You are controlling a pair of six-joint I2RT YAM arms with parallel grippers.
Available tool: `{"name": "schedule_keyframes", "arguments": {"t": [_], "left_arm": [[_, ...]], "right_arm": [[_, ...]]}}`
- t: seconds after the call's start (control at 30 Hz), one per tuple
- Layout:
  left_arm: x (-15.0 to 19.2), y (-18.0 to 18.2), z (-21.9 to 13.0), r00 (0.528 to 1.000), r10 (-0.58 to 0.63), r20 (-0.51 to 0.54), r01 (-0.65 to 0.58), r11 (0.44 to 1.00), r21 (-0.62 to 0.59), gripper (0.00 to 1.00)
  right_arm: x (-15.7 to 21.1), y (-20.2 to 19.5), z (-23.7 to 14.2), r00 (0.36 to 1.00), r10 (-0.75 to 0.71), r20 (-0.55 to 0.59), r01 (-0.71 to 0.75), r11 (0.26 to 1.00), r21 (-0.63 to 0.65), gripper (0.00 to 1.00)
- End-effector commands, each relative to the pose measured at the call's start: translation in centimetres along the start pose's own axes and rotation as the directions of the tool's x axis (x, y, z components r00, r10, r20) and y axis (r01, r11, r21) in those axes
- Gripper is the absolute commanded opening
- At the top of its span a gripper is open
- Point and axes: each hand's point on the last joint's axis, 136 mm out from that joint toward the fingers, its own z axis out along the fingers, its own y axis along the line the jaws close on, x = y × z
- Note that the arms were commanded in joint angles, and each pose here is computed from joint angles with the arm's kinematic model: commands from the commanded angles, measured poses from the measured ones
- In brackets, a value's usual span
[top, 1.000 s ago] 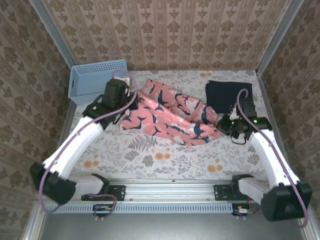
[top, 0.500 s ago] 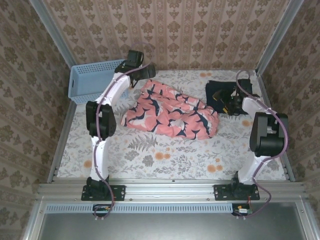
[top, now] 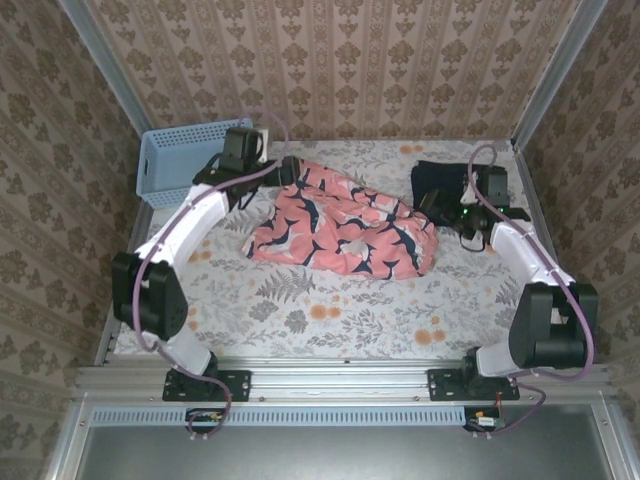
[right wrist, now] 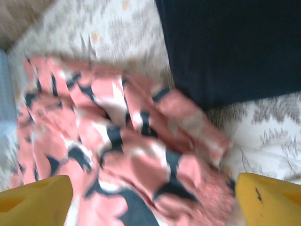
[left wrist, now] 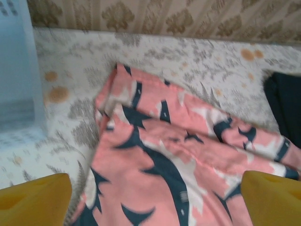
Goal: Fold and stack the mixed laundry pile
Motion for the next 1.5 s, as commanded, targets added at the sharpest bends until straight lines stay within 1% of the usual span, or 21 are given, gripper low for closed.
{"name": "schedule_keyframes", "arguments": {"t": [0.0,0.03,0.1,0.13,0.23,0.3,0.4,0.47,0.6,0.7,0.77,0.93,1.0,1.1,1.17,1.23,1.27,1.3,1.37,1.4,1.47], "left_arm": [[5.2,-2.0,1.3,0.996,-0.012,-0.086,0.021,0.994,0.109,0.83],[6.2,-2.6,1.5,0.995,-0.009,-0.102,0.022,0.992,0.124,0.77],[7.8,-4.6,2.5,0.992,0.009,-0.123,0.012,0.986,0.167,0.6],[8.3,-5.3,3.1,0.991,0.014,-0.131,0.01,0.984,0.179,0.52],[9.4,-5.8,5.8,0.986,0.018,-0.167,0.014,0.983,0.184,0.24],[10.7,-5.1,8.2,0.979,0.006,-0.205,0.026,0.988,0.153,0.0],[13.0,-4.9,10.5,0.962,-0.022,-0.273,0.066,0.986,0.153,0.0],[14.6,-4.8,11.0,0.953,-0.021,-0.301,0.066,0.988,0.139,0.0],[17.9,-3.9,10.7,0.935,-0.013,-0.353,0.05,0.994,0.096,0.0],[21.6,-3.0,9.6,0.902,-0.011,-0.432,0.048,0.996,0.075,0.0],[24.1,-2.7,8.0,0.876,-0.01,-0.482,0.049,0.997,0.067,0.0],[28.7,-3.7,1.1,0.821,0.004,-0.572,0.036,0.998,0.059,0.0],[29.7,-4.4,-1.8,0.816,0.007,-0.579,0.03,0.998,0.055,0.0],[29.5,-4.8,-4.3,0.831,-0.01,-0.556,0.039,0.998,0.04,0.0],[27.8,-4.2,-4.8,0.854,-0.02,-0.52,0.032,0.999,0.015,0.17],[24.9,-3.7,-4.9,0.885,-0.015,-0.465,0.018,1.0,0.001,0.26],[22.9,-3.6,-4.9,0.904,-0.003,-0.427,0.004,1.0,0.001,0.4],[21.2,-3.2,-4.9,0.919,0.007,-0.395,-0.011,1.0,-0.006,0.52],[17.6,-1.9,-4.7,0.948,0.017,-0.317,-0.033,0.998,-0.046,0.75],[16.3,-1.0,-4.4,0.955,0.01,-0.295,-0.031,0.997,-0.066,0.79],[14.6,0.4,-3.4,0.964,-0.004,-0.264,-0.019,0.996,-0.085,0.79]], "right_arm": [[4.3,1.6,-0.4,0.993,-0.074,-0.091,0.074,0.997,-0.009,0.68],[4.9,2.6,-0.3,0.991,-0.088,-0.101,0.086,0.996,-0.025,0.6],[6.1,4.6,0.4,0.987,-0.109,-0.119,0.103,0.993,-0.054,0.39],[6.3,5.3,0.8,0.987,-0.112,-0.113,0.105,0.992,-0.064,0.33],[6.3,5.6,3.1,0.99,-0.104,-0.094,0.102,0.995,-0.018,0.21],[5.9,5.4,5.0,0.993,-0.087,-0.083,0.088,0.996,0.013,0.15],[6.3,5.1,7.5,0.988,-0.092,-0.125,0.1,0.993,0.06,0.14],[6.9,4.5,8.9,0.983,-0.096,-0.157,0.112,0.989,0.094,0.15],[9.8,2.7,10.8,0.966,-0.073,-0.25,0.11,0.984,0.14,0.17],[12.1,1.4,10.6,0.95,-0.075,-0.305,0.13,0.978,0.164,0.18],[13.5,0.7,9.9,0.938,-0.081,-0.337,0.146,0.974,0.171,0.19],[16.9,-0.5,6.9,0.898,-0.119,-0.423,0.211,0.961,0.179,0.2],[18.5,-0.8,5.4,0.878,-0.131,-0.461,0.234,0.956,0.174,0.2],[20.2,-1.1,3.5,0.864,-0.132,-0.487,0.242,0.956,0.169,0.23],[20.1,-0.2,2.6,0.874,-0.132,-0.467,0.217,0.967,0.133,0.26],[19.1,1.1,1.2,0.886,-0.148,-0.44,0.213,0.972,0.101,0.37],[18.1,2.1,0.6,0.894,-0.173,-0.414,0.224,0.972,0.077,0.49],[17.2,2.9,0.0,0.898,-0.202,-0.391,0.241,0.969,0.054,0.55],[14.8,4.1,-1.2,0.912,-0.238,-0.335,0.269,0.962,0.048,0.6],[13.7,4.4,-1.7,0.918,-0.245,-0.31,0.275,0.96,0.055,0.61],[12.1,4.2,-2.3,0.93,-0.242,-0.278,0.273,0.959,0.079,0.63]]}}
